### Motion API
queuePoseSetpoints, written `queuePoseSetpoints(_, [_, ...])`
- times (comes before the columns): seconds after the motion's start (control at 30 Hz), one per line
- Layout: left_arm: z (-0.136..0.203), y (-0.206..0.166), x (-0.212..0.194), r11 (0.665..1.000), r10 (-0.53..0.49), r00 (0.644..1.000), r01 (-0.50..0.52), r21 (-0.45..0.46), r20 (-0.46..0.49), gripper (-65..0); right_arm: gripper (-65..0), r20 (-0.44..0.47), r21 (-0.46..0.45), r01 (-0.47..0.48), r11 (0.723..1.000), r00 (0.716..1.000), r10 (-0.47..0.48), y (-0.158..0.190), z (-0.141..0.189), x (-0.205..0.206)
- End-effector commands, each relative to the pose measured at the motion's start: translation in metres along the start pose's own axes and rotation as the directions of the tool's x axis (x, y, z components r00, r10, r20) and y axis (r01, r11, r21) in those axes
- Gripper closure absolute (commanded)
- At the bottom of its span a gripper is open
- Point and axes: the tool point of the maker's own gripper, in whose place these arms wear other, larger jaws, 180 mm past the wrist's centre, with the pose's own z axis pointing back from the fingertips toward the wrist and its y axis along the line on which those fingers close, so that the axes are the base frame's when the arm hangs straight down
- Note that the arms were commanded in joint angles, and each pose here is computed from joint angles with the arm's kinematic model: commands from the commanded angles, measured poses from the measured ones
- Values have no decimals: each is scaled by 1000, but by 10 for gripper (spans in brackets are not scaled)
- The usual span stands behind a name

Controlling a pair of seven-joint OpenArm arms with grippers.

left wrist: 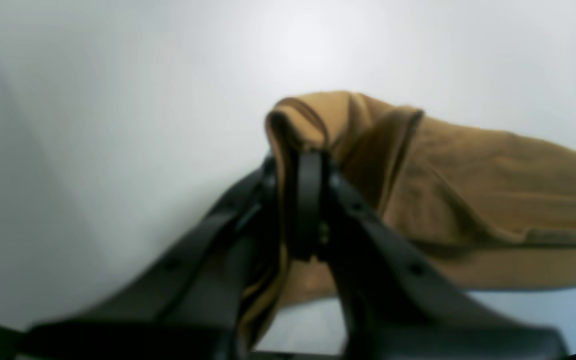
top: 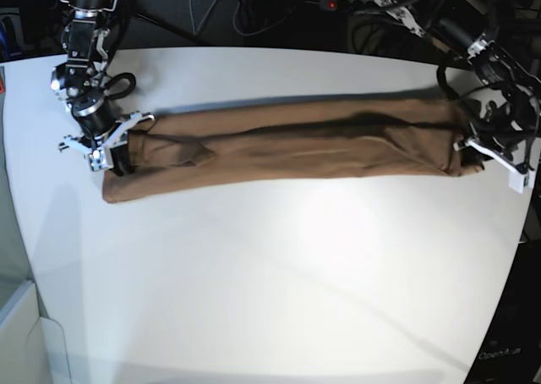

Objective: Fold the T-shirt properly
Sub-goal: 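Carry the strip end with the left gripper toward the right gripper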

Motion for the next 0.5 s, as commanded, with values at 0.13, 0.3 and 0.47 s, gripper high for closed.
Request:
queuePoseSetpoints(0.13, [11,-6,27,996,0,993,11,-90,117,-26,-78,-106,23,-35,999,994,38,5,2,-22])
queuePoseSetpoints(0.3, [9,-22,28,988,-3,991,24,-150,137,-26,-78,-105,24,-36,999,994,38,5,2,-22])
queuePoseSetpoints(0.47, [2,-45,23,978,11,991,18,-208,135,-25,-78,-107,26,-36,999,994,39,6,2,-22])
